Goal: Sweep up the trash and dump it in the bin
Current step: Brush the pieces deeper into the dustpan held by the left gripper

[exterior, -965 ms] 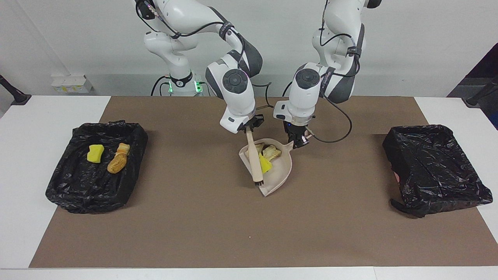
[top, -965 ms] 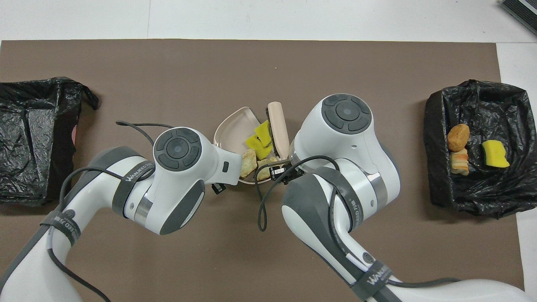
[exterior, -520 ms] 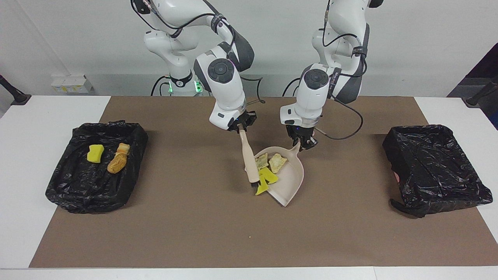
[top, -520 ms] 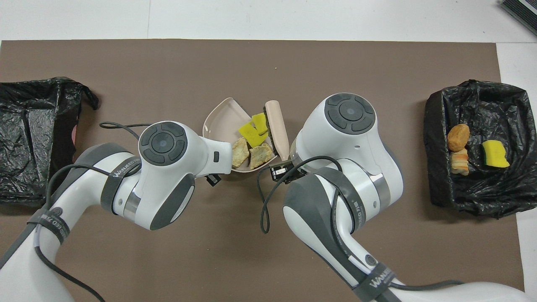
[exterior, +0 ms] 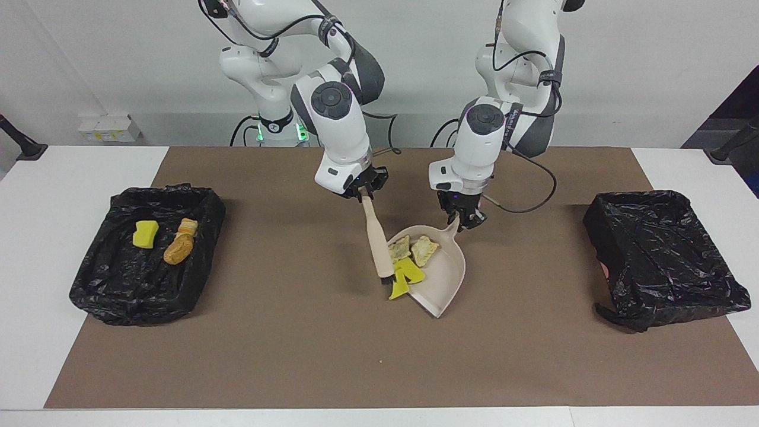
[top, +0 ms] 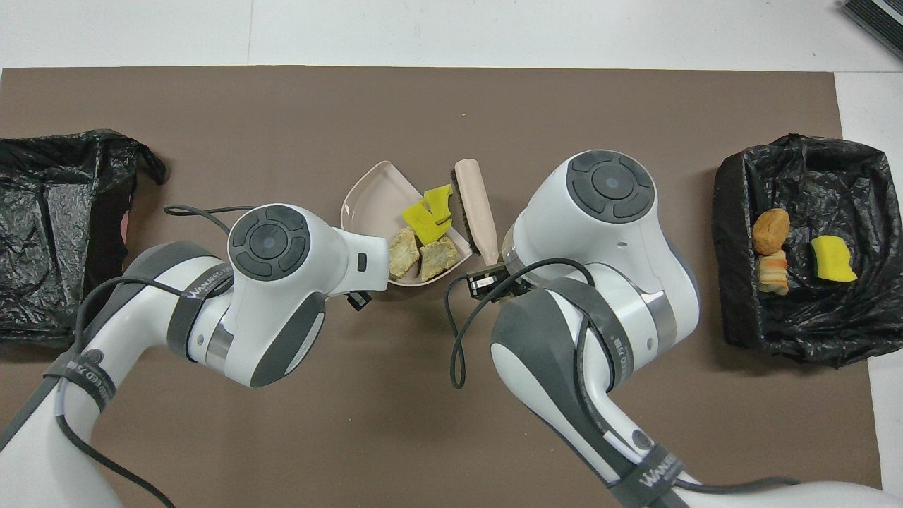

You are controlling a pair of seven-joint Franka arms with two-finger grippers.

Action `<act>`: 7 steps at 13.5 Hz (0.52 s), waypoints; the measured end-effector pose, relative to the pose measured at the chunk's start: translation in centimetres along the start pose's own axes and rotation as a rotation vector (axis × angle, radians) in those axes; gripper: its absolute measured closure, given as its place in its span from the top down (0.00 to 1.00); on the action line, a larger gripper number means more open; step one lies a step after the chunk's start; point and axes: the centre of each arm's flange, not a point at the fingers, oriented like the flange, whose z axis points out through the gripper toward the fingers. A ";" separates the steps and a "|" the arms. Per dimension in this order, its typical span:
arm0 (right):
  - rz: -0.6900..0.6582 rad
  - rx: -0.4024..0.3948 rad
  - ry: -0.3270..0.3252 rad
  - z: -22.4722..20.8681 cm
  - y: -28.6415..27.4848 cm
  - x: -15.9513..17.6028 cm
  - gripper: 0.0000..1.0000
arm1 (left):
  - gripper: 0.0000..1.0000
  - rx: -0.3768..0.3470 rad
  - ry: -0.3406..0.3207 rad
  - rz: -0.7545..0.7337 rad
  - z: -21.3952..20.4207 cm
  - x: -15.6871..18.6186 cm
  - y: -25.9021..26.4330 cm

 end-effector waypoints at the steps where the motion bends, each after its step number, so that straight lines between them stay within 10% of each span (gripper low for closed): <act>1: -0.008 -0.033 0.010 0.6 0.7 0.5 0.26 | 0.31 -0.002 0.006 0.000 0.2 0.0 0.1; 7: -0.059 -0.074 -0.010 6.2 0.7 4.5 0.26 | 0.31 -0.009 0.009 0.009 0.6 -0.2 0.0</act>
